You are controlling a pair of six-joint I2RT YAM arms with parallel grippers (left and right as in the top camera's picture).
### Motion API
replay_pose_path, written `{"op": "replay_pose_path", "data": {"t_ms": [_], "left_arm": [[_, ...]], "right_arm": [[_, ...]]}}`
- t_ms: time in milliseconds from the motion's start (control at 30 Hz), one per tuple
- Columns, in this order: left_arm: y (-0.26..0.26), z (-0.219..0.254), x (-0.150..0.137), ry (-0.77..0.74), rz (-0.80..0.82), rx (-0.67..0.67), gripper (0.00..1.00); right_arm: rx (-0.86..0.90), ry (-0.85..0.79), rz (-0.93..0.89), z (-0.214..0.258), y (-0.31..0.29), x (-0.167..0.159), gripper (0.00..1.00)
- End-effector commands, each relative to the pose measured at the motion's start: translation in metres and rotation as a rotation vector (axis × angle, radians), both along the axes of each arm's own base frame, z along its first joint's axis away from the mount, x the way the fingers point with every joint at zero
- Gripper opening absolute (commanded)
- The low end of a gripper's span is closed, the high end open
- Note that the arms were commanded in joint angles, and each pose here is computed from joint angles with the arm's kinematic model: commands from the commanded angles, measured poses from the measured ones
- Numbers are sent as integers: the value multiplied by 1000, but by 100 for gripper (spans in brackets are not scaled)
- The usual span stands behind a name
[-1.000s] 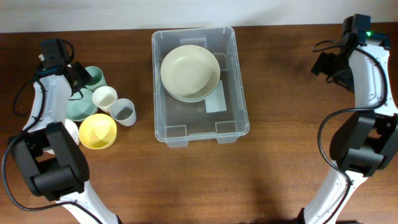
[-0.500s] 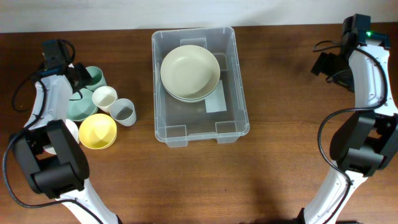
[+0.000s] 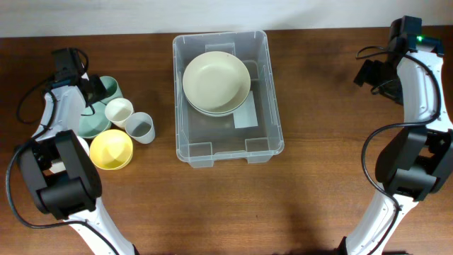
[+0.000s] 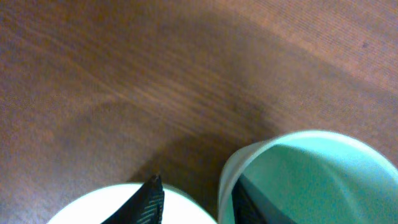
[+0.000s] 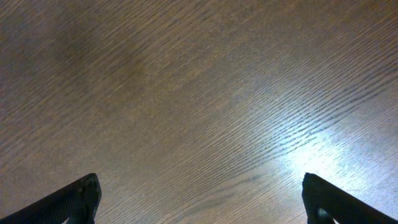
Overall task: Pack container
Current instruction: 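Lower the left gripper into the tall green cup and grip its rim, then lift the green cup up off the table with the left gripper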
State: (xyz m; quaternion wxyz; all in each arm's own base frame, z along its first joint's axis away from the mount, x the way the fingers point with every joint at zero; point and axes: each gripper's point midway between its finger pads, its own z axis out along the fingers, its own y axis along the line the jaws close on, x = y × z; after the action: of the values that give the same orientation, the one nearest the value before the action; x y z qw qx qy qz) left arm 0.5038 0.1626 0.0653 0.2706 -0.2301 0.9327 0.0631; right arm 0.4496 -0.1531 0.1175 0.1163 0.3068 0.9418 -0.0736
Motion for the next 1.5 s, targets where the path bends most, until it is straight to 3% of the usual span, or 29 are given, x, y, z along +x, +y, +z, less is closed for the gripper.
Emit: {"op": "replay_pose_path", "data": {"t_ms": [0, 200, 633, 667, 733, 800, 833, 1467], "left_arm": [[4, 4, 7, -30, -11, 8, 33], [7, 21, 21, -86, -11, 25, 15], [6, 43, 36, -149, -31, 14, 3], [5, 46, 38, -157, -37, 9, 3], [5, 50, 40, -167, -37, 11, 13], [5, 53, 42, -173, -37, 13, 36], [5, 54, 42, -174, -38, 13, 39], [1, 7, 25, -34, -34, -30, 43]], "right_arm": [[-5, -3, -11, 1, -3, 0, 99], [-5, -3, -11, 1, -3, 0, 99], [-5, -3, -11, 1, -3, 0, 99], [-5, -3, -10, 1, -3, 0, 99], [-5, -3, -10, 1, -3, 0, 99], [-5, -3, -11, 1, -3, 0, 99], [-5, -3, -11, 1, -3, 0, 99], [-5, -3, -11, 1, -3, 0, 99]]}}
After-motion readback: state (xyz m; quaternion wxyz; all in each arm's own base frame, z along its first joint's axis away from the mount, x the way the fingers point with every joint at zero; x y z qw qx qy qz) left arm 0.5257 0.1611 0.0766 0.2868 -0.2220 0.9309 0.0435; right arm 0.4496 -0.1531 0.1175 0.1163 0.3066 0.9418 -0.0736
